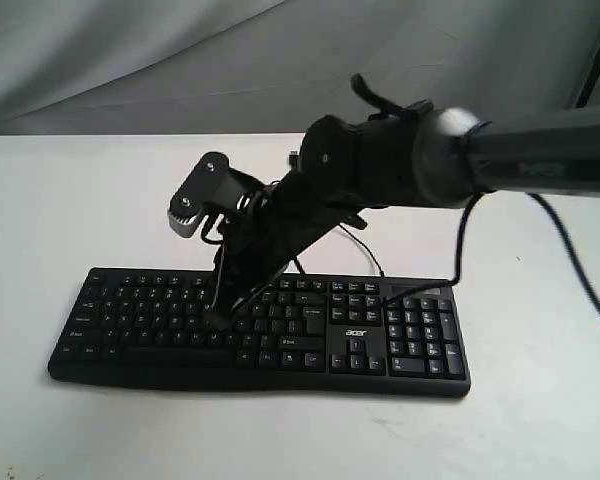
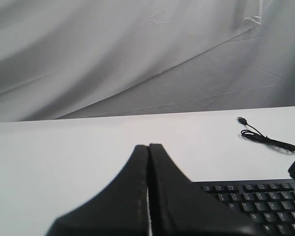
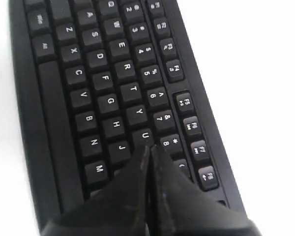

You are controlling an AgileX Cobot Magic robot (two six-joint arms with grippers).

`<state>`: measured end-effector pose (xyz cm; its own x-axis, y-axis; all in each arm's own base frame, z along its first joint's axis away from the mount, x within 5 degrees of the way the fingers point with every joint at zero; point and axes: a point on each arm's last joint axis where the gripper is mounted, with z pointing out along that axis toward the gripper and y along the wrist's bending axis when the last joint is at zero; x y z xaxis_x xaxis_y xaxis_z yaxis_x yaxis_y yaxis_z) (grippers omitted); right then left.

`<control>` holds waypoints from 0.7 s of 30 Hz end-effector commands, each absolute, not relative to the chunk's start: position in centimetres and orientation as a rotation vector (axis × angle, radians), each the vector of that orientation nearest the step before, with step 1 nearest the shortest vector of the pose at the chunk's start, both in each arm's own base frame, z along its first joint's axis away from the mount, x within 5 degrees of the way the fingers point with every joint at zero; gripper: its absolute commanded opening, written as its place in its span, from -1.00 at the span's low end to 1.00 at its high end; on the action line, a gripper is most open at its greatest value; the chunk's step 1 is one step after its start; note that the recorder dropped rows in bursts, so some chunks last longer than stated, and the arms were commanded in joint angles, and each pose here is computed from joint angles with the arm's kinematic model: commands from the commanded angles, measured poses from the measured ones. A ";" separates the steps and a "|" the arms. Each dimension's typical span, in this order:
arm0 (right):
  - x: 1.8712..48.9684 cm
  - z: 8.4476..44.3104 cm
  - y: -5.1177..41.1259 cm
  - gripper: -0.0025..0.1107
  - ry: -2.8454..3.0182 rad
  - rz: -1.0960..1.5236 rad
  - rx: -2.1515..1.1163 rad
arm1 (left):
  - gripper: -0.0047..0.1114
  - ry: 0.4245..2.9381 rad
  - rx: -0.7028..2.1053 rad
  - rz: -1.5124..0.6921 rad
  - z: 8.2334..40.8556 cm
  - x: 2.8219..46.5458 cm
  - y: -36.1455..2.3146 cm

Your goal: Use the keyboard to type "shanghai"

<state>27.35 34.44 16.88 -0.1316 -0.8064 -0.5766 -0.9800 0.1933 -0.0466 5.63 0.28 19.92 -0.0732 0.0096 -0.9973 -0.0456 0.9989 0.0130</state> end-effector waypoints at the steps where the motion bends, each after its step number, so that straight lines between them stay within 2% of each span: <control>1: 25.3 22.1 30.9 -0.96 1.887 0.418 -1.542 | -0.92 1.637 -0.024 0.039 19.9 5.6 0.2; 7: 20.5 28.5 24.3 -0.96 1.733 0.396 -1.278 | -0.92 1.637 -0.024 0.039 19.9 5.6 0.2; 11: 19.1 31.8 22.8 -0.96 1.645 0.415 -1.220 | -0.92 1.637 -0.024 0.039 19.9 5.6 0.2; 19: 18.5 33.8 22.0 -0.96 1.583 0.415 -1.174 | -0.92 1.637 -0.024 0.039 19.9 5.6 0.2; 21: 19.0 34.5 22.0 -0.96 1.603 0.460 -1.041 | -0.92 1.637 -0.024 0.039 19.9 5.6 0.2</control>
<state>18.40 22.25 33.30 0.0448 -0.4797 -0.8763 -0.8508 0.4414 -0.2851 5.63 0.28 19.92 -0.0732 0.0096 -0.9973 -0.0456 0.9989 0.0130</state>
